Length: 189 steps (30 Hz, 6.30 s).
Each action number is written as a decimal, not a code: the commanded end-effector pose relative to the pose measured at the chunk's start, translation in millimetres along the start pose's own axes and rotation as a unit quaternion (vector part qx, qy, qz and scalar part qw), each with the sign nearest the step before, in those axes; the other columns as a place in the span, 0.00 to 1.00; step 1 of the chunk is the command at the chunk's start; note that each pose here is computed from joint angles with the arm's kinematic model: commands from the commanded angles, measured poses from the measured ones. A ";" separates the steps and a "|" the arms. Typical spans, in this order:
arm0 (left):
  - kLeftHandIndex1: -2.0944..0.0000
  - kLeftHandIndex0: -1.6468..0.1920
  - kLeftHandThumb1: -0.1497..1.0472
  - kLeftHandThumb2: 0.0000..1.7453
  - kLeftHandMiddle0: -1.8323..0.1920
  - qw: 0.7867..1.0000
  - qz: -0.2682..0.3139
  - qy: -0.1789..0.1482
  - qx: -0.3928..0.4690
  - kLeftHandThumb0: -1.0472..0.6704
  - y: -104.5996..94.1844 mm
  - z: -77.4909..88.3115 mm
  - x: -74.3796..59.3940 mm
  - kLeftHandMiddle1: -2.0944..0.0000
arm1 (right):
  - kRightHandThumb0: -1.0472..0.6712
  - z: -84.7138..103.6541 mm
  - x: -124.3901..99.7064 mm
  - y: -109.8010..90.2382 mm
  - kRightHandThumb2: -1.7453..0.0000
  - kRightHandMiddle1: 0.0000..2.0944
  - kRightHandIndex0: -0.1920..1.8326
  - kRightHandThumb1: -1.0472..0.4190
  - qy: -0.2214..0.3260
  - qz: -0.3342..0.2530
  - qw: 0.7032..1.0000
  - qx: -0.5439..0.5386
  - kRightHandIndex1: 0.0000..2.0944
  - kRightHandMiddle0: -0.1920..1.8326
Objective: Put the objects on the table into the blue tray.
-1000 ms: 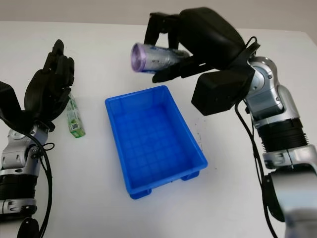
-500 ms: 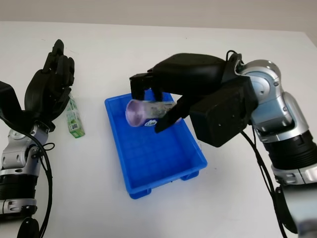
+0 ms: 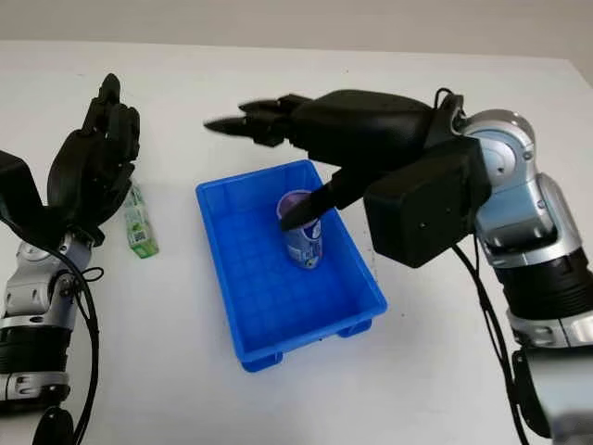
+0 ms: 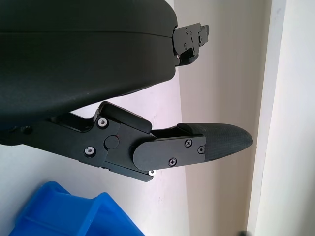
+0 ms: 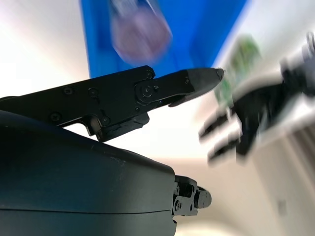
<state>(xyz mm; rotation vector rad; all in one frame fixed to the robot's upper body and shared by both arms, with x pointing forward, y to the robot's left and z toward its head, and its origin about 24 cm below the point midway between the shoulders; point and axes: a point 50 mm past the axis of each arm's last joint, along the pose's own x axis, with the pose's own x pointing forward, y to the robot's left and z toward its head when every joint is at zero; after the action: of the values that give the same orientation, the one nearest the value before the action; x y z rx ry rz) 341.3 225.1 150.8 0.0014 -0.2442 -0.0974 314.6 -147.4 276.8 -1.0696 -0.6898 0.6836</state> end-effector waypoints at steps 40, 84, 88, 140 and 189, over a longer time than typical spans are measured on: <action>0.99 1.00 1.00 0.30 1.00 1.000 -0.004 -0.006 0.009 0.13 4.0 3.8 0.6 0.99 | 0.20 -118.3 -58.2 79.0 0.51 0.00 0.00 0.00 0.265 -0.342 0.771 0.467 0.00 0.00; 0.96 0.88 0.81 0.04 0.91 0.574 -0.378 0.056 0.724 0.36 22.6 115.0 -1.9 0.97 | 0.21 -116.4 -55.0 75.3 0.49 0.00 0.00 0.00 0.247 -0.346 0.757 0.496 0.00 0.00; 0.96 0.87 0.81 0.03 0.89 0.577 -0.391 0.051 0.715 0.36 23.5 99.3 -3.5 0.96 | 0.22 -117.0 -55.6 75.0 0.49 0.00 0.00 0.00 0.246 -0.344 0.757 0.498 0.00 0.00; 0.00 0.75 1.00 0.20 0.53 0.514 -0.178 -0.173 0.821 0.33 51.3 50.2 17.0 0.00 | 0.22 -117.0 -56.7 77.9 0.51 0.00 0.00 0.00 0.248 -0.320 0.759 0.509 0.00 0.00; 0.94 1.00 1.00 0.12 0.96 0.853 -0.343 0.150 0.363 0.31 -81.6 116.1 -12.6 0.97 | 0.22 -114.2 -54.7 94.7 0.56 0.00 0.00 0.00 0.258 -0.332 0.745 0.518 0.00 0.00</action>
<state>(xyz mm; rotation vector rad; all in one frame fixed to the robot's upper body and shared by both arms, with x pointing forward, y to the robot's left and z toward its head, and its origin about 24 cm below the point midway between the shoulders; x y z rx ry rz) 293.6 149.2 256.5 0.8504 0.0702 -0.7023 357.3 -218.8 142.4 0.0959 -0.0745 0.0458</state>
